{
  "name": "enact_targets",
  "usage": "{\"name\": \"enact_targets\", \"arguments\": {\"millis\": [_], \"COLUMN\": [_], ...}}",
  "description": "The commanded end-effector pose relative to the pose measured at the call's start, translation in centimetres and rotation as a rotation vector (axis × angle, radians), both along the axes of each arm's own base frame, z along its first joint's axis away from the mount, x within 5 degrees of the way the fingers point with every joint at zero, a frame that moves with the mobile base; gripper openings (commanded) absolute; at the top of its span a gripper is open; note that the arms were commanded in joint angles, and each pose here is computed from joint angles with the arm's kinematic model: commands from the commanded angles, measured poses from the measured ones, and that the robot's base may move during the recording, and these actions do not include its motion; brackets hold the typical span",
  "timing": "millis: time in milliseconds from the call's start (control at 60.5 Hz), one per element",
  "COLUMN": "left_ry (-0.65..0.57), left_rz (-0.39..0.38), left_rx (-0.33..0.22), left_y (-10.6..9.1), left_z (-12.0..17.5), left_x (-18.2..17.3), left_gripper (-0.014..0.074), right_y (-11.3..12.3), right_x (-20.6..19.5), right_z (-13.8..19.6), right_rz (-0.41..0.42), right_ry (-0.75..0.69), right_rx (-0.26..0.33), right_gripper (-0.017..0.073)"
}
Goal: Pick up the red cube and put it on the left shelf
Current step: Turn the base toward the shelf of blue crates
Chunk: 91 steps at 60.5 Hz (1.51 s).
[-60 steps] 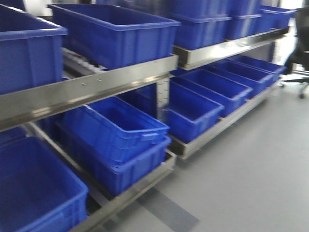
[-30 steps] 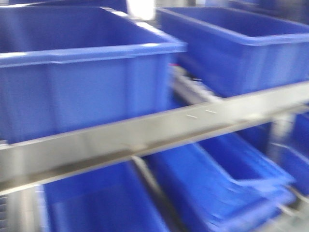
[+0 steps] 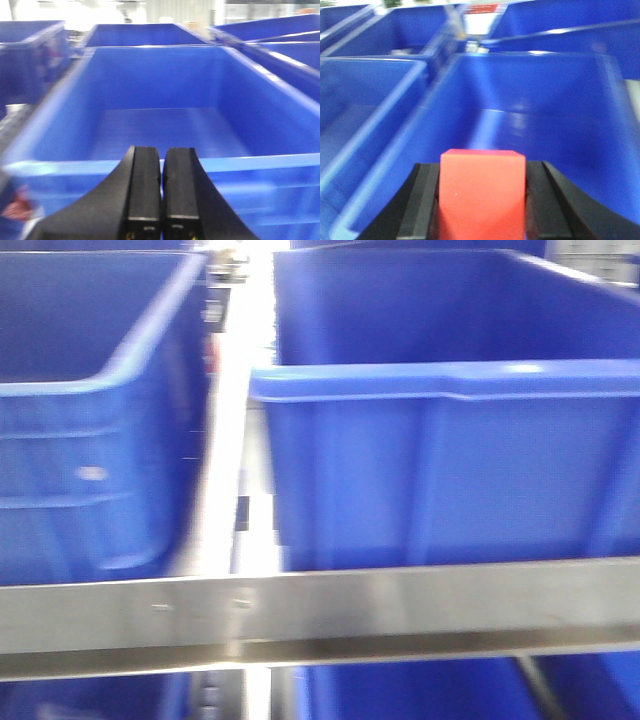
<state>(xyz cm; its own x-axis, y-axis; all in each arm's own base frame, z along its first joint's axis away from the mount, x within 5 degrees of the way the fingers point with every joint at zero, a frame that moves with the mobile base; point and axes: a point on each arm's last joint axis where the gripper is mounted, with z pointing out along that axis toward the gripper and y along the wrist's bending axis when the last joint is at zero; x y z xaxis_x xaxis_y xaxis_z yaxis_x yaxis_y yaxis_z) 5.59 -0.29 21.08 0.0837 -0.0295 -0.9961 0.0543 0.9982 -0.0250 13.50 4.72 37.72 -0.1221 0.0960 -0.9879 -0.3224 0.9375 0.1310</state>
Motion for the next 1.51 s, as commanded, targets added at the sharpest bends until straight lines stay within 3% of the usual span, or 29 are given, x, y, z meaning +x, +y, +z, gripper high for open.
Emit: {"name": "enact_targets", "arguments": {"millis": [0,1489], "left_ry": [-0.073,-0.073], "left_rz": [-0.002,-0.002], "left_rx": [-0.004,-0.004], "left_y": [-0.01,-0.01], "left_z": [0.0,0.0], "left_x": [-0.09,-0.09], "left_gripper": [0.0102,0.0102], "right_y": [-0.19,0.03], "right_x": [-0.17,0.52], "right_z": [1.9,1.65], "right_rz": [-0.012,-0.012], "right_ry": [-0.123,-0.11], "right_rx": [0.032,0.028], "right_gripper": [0.0029,0.0029]}}
